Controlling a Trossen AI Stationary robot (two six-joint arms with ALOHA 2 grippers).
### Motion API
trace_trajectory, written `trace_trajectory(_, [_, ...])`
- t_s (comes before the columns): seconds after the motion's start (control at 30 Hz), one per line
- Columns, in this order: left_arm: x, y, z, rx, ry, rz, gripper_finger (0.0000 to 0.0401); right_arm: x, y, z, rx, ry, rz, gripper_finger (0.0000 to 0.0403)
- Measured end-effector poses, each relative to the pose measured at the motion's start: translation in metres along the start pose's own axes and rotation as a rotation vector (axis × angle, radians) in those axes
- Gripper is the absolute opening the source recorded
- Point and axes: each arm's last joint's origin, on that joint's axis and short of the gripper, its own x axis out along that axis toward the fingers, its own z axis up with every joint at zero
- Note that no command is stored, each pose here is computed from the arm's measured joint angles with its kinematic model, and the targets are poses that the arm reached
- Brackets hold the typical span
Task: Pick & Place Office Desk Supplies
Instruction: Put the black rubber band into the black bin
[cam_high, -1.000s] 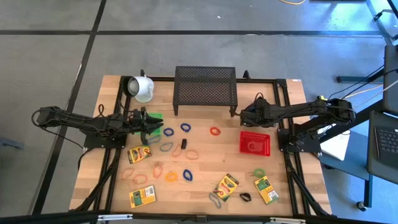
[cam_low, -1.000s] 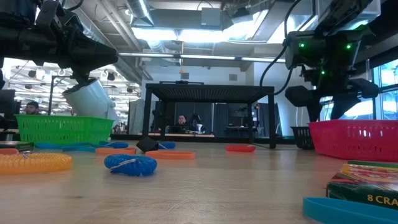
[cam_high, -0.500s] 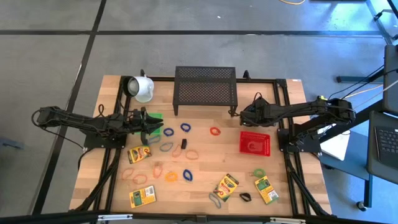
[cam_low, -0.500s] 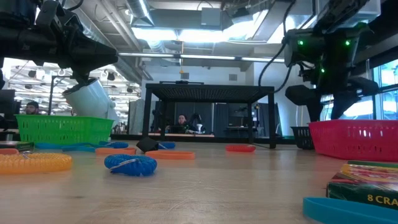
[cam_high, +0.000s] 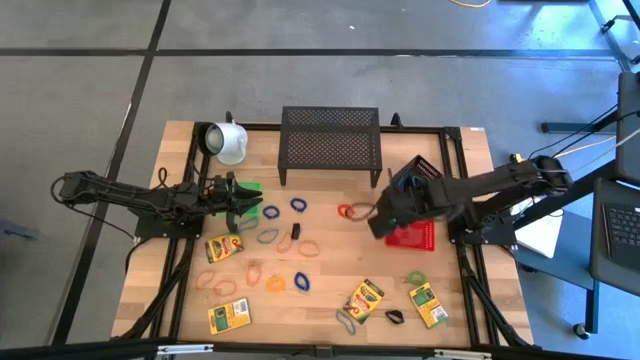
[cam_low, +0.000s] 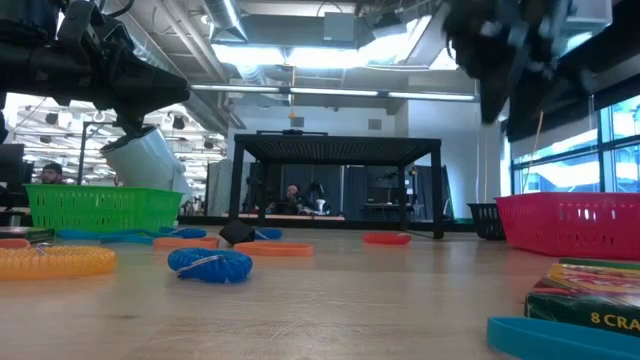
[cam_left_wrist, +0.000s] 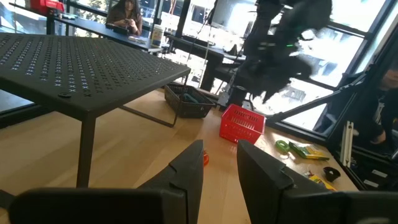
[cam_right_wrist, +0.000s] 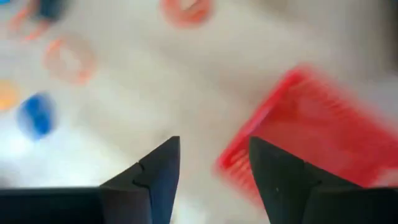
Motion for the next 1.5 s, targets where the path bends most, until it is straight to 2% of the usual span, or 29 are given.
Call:
trace_trajectory(0.2, [0.000, 0.000, 0.000, -0.001, 0.000, 0.000, 0.0091, -0.009, 0.027, -0.045, -0.027, 0.040, 0.205, 0.0181])
trace_trajectory(0.43, [0.000, 0.000, 0.000, -0.001, 0.000, 0.000, 0.0091, -0.010, 0.044, -0.090, -0.148, 0.004, 0.326, 0.0180])
trace_trajectory(0.67, [0.000, 0.000, 0.000, 0.000, 0.001, 0.000, 0.0091, 0.002, 0.060, -0.130, -0.210, 0.046, 0.422, 0.0180])
trace_trajectory(0.8, [0.000, 0.000, 0.000, 0.000, 0.001, 0.000, 0.0091, 0.015, 0.062, -0.153, -0.180, 0.236, 0.394, 0.0180])
trace_trajectory(0.97, [0.000, 0.000, 0.000, -0.001, 0.000, 0.000, 0.0091, 0.029, 0.058, -0.177, -0.154, 0.452, 0.282, 0.0180])
trace_trajectory(1.07, [0.000, 0.000, 0.000, -0.001, 0.000, 0.000, 0.0091, 0.039, 0.057, -0.184, -0.163, 0.461, 0.245, 0.0180])
trace_trajectory(1.33, [0.000, 0.000, 0.000, -0.001, 0.000, 0.000, 0.0091, 0.067, 0.056, -0.190, -0.218, 0.347, 0.178, 0.0180])
trace_trajectory(1.5, [0.000, 0.000, 0.000, -0.001, 0.000, 0.000, 0.0091, 0.084, 0.054, -0.196, -0.342, 0.386, 0.142, 0.0180])
